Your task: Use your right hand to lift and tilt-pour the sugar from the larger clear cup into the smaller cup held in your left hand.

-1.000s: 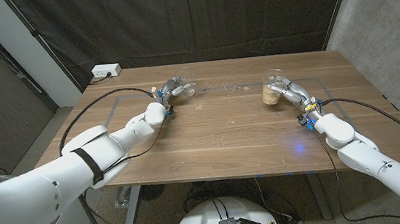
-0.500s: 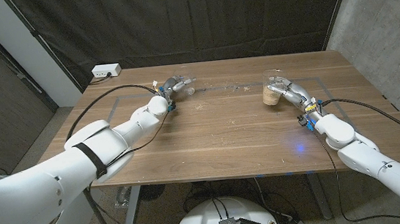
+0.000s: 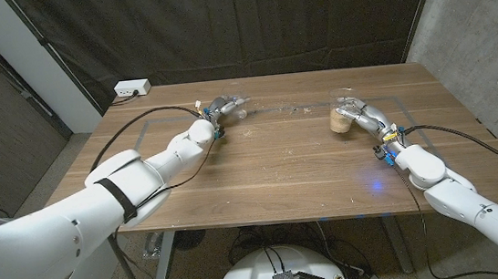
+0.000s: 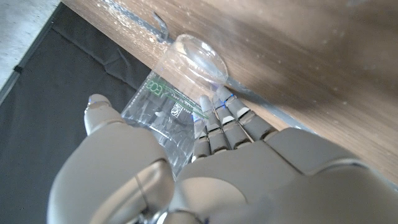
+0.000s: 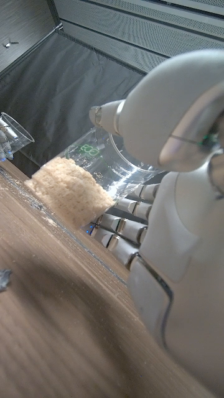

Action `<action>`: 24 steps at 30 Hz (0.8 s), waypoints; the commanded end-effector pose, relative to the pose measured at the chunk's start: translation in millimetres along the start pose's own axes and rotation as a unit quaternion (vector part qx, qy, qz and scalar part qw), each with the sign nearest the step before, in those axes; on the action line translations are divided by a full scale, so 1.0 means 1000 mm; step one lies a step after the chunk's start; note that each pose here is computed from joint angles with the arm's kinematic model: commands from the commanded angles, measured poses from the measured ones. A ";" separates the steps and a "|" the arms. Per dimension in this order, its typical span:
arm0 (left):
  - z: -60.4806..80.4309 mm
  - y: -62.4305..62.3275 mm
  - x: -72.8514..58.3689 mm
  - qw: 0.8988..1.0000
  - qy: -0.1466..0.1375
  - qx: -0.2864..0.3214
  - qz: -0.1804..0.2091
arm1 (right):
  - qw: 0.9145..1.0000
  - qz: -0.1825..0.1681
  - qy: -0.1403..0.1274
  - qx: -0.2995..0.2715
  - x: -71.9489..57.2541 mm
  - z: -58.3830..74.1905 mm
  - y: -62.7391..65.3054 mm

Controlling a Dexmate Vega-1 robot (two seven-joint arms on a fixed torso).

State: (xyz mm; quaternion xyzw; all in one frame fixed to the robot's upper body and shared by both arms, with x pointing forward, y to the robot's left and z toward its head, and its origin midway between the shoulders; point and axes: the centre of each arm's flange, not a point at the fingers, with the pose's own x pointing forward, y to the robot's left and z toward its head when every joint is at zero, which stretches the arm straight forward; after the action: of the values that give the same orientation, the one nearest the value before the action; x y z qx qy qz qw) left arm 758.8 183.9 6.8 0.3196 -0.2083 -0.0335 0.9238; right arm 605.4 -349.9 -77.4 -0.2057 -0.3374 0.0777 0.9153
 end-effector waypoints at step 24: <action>-0.002 -0.009 -0.031 0.993 -0.106 -0.010 0.050 | 1.000 -0.002 0.002 -0.002 -0.008 -0.007 0.003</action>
State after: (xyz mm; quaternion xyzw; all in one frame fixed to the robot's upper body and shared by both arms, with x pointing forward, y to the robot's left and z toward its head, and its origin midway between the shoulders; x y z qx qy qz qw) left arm 738.2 177.9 -8.1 0.2961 -0.2971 -0.0265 0.9074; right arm 600.7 -355.7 -85.4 -0.2075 -0.3370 0.0771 0.9151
